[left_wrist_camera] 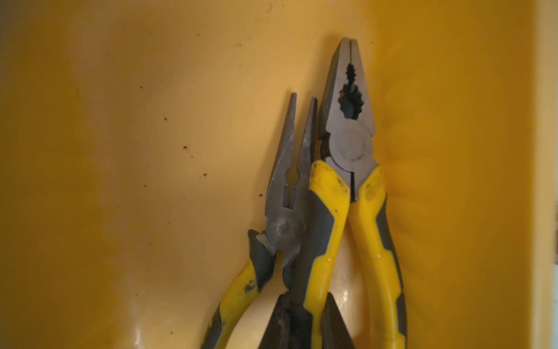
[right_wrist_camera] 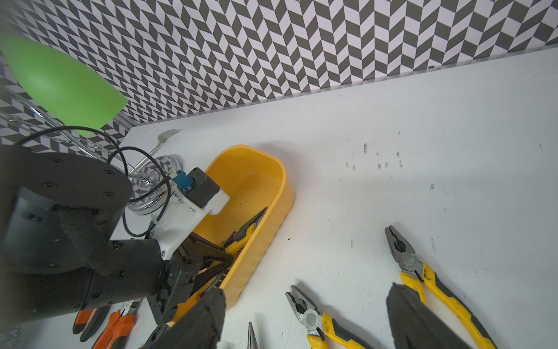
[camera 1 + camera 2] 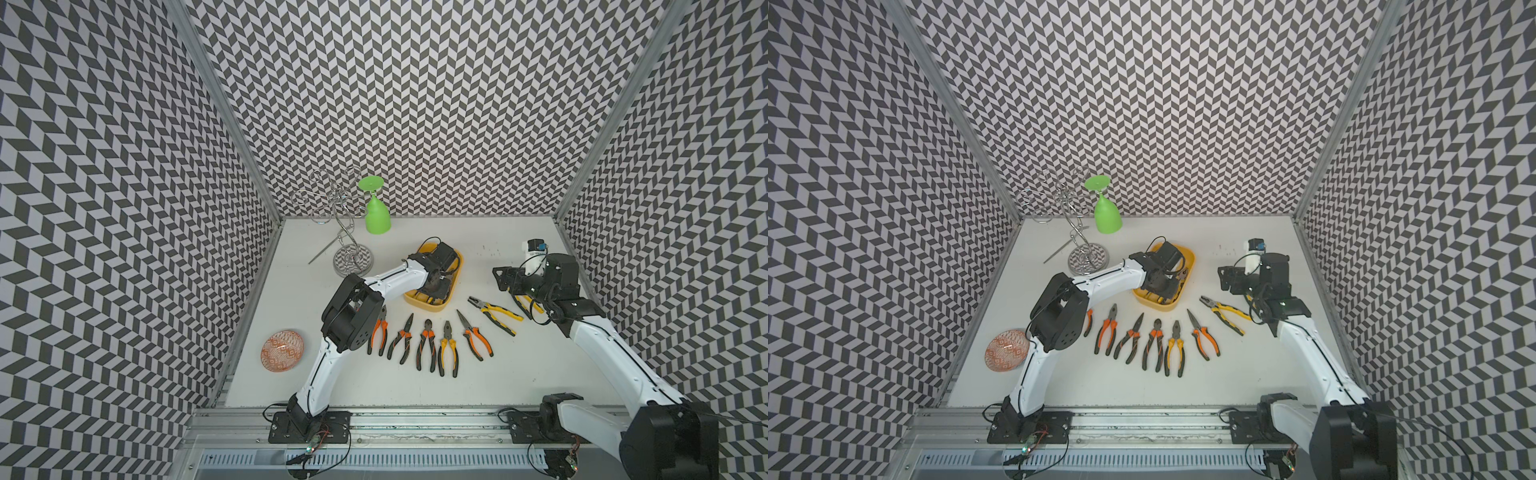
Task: Take the pliers out of the storage box
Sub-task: Pick up the pliers from the storage box, then place the pliers at the center of the board.
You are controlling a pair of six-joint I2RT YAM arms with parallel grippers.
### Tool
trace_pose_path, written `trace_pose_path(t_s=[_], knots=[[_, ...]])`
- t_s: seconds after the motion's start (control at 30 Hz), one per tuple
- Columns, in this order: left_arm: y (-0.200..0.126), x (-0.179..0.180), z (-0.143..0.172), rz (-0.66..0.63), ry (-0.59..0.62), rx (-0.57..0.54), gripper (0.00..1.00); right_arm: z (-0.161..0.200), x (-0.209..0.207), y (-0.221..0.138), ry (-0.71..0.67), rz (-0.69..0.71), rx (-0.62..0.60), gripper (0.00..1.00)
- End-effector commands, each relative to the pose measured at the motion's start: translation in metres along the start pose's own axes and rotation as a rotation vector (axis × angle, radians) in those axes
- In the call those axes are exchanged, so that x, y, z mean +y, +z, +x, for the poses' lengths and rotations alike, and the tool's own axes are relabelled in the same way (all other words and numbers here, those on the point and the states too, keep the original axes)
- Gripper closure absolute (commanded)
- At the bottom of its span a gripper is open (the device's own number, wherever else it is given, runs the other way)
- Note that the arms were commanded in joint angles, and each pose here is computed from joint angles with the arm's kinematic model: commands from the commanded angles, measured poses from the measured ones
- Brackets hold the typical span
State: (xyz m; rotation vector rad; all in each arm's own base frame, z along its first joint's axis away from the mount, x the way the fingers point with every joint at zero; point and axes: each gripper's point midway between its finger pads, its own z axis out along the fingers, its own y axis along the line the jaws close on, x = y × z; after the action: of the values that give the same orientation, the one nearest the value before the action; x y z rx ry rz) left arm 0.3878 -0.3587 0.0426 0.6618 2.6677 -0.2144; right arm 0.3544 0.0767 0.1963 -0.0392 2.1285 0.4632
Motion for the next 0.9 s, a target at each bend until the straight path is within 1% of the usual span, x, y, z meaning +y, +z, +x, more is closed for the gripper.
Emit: trace_pose_path(t_s=[0.0,0.13,0.33,0.5,0.6,0.73,0.8,0.87], knots=[[-0.037,-0.007,-0.026,0.051,-0.026,-0.096,1.00,-0.016,0.015,-0.003,-0.004,-0.065,-0.034,0.13],[-0.056,-0.003,-0.035,0.057,-0.046,-0.145,1.00,-0.019,0.021,-0.004,0.010,-0.094,-0.029,0.13],[-0.080,0.019,-0.044,0.055,-0.119,-0.226,1.00,-0.024,0.027,-0.004,0.018,-0.122,-0.029,0.13],[-0.110,0.021,-0.054,0.094,-0.152,-0.342,1.00,-0.028,0.044,-0.004,0.061,-0.186,-0.019,0.14],[-0.131,0.018,-0.060,0.141,-0.171,-0.436,1.00,-0.030,0.069,-0.002,0.076,-0.263,-0.010,0.14],[-0.161,0.009,-0.067,0.251,-0.209,-0.569,1.00,-0.030,0.113,0.000,0.101,-0.401,0.005,0.16],[-0.175,0.003,-0.069,0.310,-0.222,-0.627,1.00,-0.028,0.137,0.001,0.117,-0.478,0.019,0.17],[-0.187,-0.002,-0.070,0.354,-0.233,-0.668,1.00,-0.028,0.152,0.003,0.152,-0.541,0.036,0.20]])
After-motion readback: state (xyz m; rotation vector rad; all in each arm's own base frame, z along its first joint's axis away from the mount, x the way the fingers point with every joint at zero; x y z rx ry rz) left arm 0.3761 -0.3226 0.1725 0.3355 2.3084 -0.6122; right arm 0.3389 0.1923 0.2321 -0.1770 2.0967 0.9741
